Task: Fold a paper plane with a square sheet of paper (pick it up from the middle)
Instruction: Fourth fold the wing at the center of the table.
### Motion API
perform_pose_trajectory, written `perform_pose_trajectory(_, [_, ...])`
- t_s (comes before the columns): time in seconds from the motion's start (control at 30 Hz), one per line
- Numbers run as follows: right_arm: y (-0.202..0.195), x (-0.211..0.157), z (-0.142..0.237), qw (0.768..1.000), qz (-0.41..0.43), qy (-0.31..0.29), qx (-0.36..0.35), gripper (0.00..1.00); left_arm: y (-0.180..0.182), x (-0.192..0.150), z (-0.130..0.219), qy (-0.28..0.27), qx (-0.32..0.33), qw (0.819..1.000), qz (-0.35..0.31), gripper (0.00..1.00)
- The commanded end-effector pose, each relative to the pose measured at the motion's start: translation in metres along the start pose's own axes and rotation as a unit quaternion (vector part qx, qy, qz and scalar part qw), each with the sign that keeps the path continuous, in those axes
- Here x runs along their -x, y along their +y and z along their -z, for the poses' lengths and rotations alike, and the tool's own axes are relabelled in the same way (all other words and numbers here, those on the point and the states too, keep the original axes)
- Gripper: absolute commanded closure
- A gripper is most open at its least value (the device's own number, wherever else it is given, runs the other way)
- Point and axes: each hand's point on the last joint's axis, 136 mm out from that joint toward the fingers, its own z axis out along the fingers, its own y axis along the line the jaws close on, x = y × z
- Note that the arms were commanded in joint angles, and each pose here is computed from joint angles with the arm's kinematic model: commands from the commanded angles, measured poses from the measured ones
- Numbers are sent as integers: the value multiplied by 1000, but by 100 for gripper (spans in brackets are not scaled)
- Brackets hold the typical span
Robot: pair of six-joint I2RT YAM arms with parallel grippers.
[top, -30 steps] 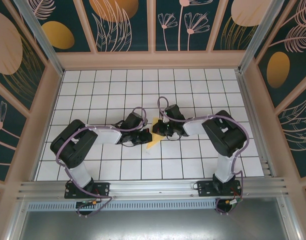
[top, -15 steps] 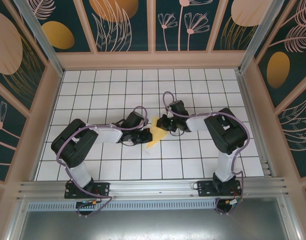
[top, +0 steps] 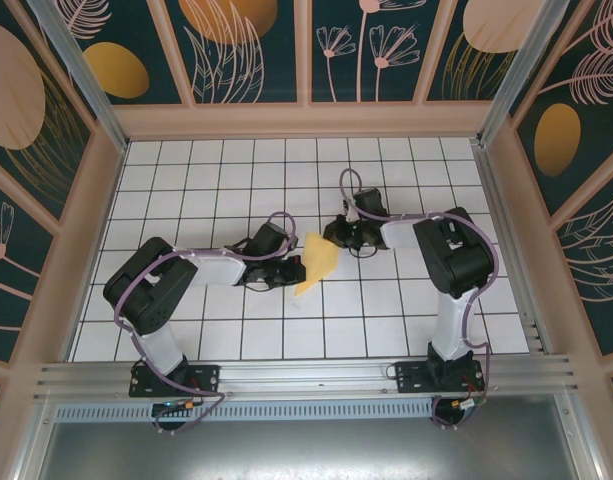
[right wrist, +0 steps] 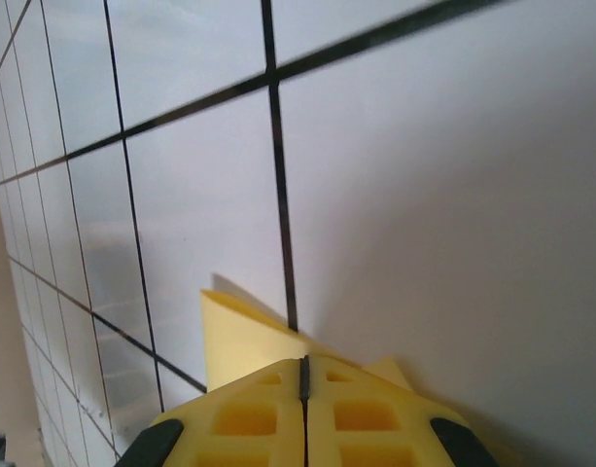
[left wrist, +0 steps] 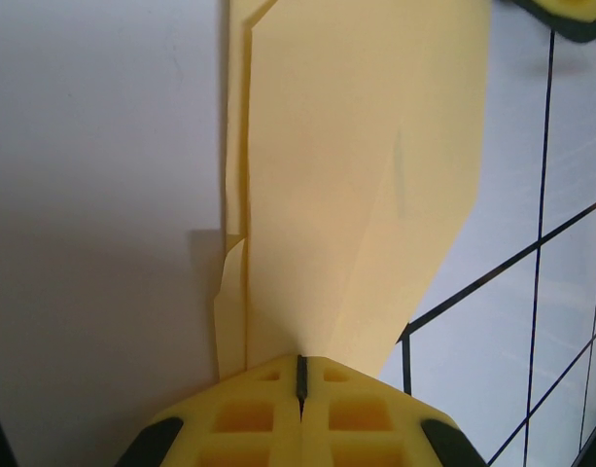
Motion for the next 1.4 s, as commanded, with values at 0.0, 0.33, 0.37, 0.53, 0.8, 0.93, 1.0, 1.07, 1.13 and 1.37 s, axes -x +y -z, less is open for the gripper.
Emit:
perform_pose_trajectory(0.0, [-27,30,6,998,-1,-38,-44,93,69,-34,-6,41,122,991,32,100])
perform_pose_trajectory(0.33, [7,53,31,998,24,-56,-5,91,68,-34,-5,39,121,991,30,100])
perform_pose_trajectory(0.37, [15,54,37,998,30,-61,3,91,68,-33,-4,38,121,991,31,100])
perform_pose_trajectory(0.53, [48,22,36,997,54,-38,36,94,67,-33,-4,38,120,992,29,100])
perform_pose_trajectory(0.8, [52,-55,11,998,55,18,33,96,66,-32,-4,36,119,992,30,100])
perform_pose_trajectory(0.93, [51,-84,5,997,51,45,37,96,67,-31,-4,35,120,992,31,100])
perform_pose_trajectory(1.0, [50,-95,3,997,49,53,36,96,66,-31,-4,35,119,992,31,100])
perform_pose_trajectory(1.07, [42,-99,0,997,44,54,20,96,66,-32,-4,36,119,992,30,100])
perform_pose_trajectory(1.13, [28,-99,-5,998,40,53,-4,96,66,-32,-4,36,119,992,30,100])
perform_pose_trajectory(1.37, [3,-69,-4,998,29,23,-42,96,67,-34,-4,39,118,992,31,100])
